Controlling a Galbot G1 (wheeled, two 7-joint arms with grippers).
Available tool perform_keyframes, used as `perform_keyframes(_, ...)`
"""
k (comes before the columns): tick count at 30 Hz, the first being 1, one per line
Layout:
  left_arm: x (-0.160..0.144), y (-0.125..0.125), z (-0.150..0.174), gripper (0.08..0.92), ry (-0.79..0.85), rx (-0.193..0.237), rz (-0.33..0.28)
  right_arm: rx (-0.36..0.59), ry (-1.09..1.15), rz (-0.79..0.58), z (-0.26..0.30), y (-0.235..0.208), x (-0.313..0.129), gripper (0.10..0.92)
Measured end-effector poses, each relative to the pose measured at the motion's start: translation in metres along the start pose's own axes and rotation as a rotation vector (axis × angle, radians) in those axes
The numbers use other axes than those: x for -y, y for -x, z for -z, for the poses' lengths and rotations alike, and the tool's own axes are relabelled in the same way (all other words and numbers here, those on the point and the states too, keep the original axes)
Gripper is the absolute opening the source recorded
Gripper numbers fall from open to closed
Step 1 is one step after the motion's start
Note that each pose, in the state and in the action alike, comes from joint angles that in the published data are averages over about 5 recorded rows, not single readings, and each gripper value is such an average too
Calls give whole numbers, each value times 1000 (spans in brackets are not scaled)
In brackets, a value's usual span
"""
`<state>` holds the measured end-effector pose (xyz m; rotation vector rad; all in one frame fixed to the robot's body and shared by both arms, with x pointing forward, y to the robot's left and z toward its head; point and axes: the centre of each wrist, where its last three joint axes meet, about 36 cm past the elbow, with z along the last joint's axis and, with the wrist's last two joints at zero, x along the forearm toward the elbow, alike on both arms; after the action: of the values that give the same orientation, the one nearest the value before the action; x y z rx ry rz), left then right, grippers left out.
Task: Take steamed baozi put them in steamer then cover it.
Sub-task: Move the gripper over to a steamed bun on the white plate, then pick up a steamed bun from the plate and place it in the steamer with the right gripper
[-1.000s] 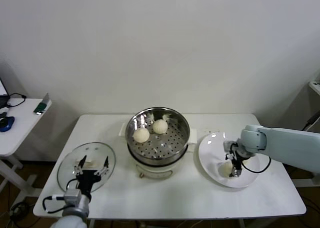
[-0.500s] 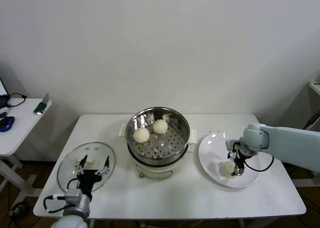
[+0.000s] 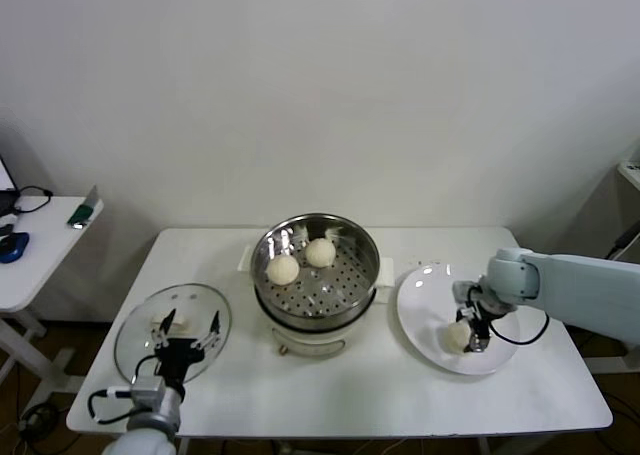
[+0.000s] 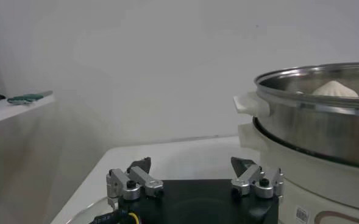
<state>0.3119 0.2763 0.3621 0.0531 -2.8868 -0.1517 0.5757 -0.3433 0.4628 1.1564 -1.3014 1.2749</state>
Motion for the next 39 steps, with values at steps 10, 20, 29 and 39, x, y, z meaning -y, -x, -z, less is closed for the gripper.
perform_keyframes(10, 0, 0, 0, 823, 0, -3, 1, -7, -22, -9, -1, -4, 5, 638)
perform_keyframes(20, 1, -1, -1, 823, 2, -7, 1, -23, -107, -32, 5, -24, 23, 636)
perform_keyframes(29, 1, -1, -1, 823, 15, -9, -1, -28, -298, -96, 29, -102, 65, 636)
perform_keyframes(39, -2, 0, -2, 823, 26, -12, 0, 12, -634, -237, 97, -254, 104, 635)
